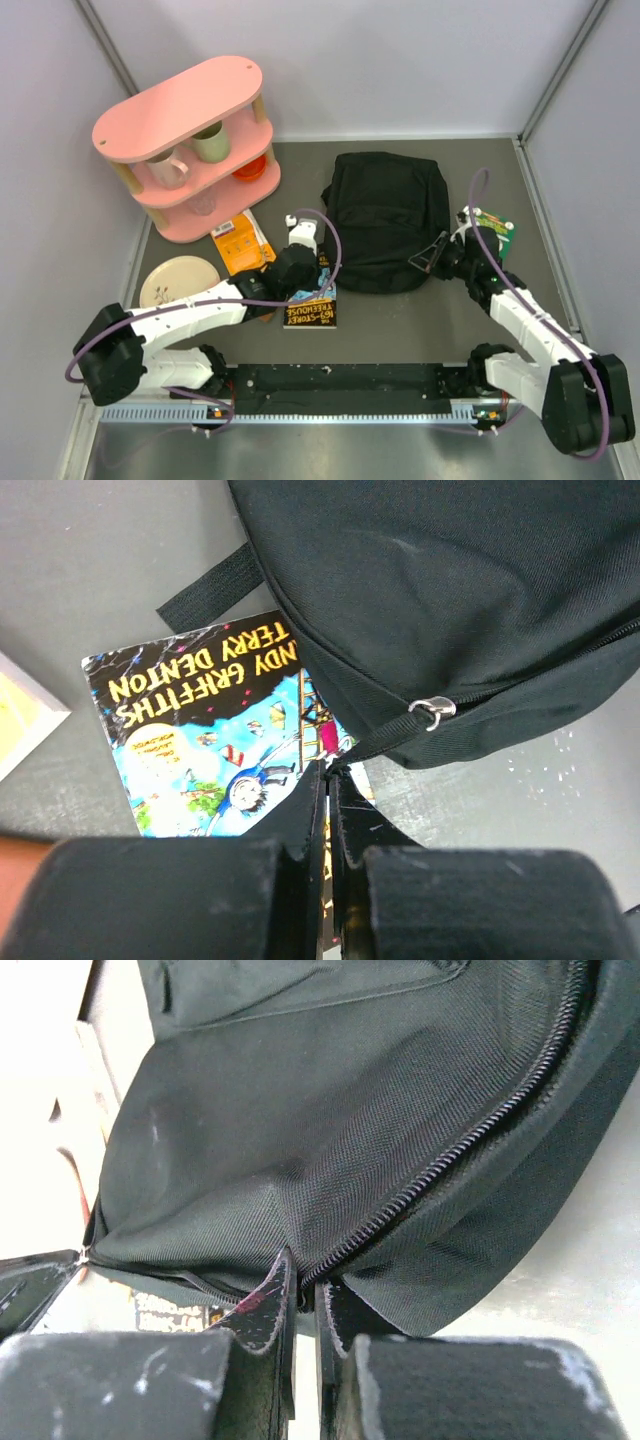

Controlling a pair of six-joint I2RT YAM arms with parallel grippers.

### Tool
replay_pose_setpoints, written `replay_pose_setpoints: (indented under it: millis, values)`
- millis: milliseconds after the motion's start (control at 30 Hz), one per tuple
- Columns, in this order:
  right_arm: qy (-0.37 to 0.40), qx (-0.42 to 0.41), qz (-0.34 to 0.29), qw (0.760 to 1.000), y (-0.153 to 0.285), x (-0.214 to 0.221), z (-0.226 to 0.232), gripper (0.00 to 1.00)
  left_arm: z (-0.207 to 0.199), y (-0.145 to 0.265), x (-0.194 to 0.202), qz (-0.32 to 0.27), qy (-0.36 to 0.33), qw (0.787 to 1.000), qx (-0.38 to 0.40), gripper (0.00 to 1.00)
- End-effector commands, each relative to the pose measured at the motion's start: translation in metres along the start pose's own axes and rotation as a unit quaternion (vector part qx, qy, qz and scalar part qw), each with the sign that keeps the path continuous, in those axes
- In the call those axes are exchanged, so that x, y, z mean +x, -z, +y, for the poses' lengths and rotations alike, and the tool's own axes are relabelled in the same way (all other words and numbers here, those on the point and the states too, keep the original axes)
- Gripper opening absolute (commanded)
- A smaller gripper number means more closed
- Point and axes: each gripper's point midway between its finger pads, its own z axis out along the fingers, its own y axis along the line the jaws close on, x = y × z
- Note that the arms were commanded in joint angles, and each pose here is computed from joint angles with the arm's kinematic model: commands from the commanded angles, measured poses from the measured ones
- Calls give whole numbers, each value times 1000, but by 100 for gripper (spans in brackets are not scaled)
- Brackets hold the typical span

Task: Pack the student bag
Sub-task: Unzip the student bag at the center of the board.

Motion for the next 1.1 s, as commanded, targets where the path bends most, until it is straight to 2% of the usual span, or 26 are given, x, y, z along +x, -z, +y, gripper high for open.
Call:
replay_pose_setpoints:
  millis: [0,100,167,200,267,300,367,400,600,633,733,867,967,1067]
  values:
    - [41,93,-67,993,12,-48,-41,0,24,-3,-2,-5,-25,999,-36,0]
    - [32,50,-26,998,3,-36,-27,0,3,-6,3,-3,-20,1000,20,0]
    - [25,32,-2,999,0,-27,-23,13,-11,-5,5,2,-20,998,63,0]
    - [21,17,16,1000,-1,-18,-19,28,-15,-5,7,1,-21,997,77,0]
    - [10,1,28,1000,0,-12,-15,48,-24,-5,9,4,-24,994,104,0]
    - [4,-13,37,999,2,-5,-12,65,-26,-6,12,7,-30,993,112,0]
    - [2,-33,33,999,8,-4,-3,72,-30,-7,17,15,-49,991,127,0]
    - [-1,-38,38,999,11,0,-1,79,-34,-6,19,21,-53,989,139,0]
    - [-35,-77,45,995,26,13,15,81,-40,-5,24,31,-78,983,164,0]
    - [-39,-80,45,995,27,14,15,81,-40,-5,24,31,-84,982,164,7]
    - [-51,-81,38,995,30,19,14,81,-41,-7,28,41,-99,980,166,19]
    - [-61,-74,38,995,30,25,8,81,-45,-11,30,59,-105,978,172,44]
    - [-63,-72,41,995,29,27,6,81,-43,-12,33,72,-106,978,165,55]
    - [-63,-74,41,994,30,26,8,81,-26,-15,26,58,-103,986,115,56]
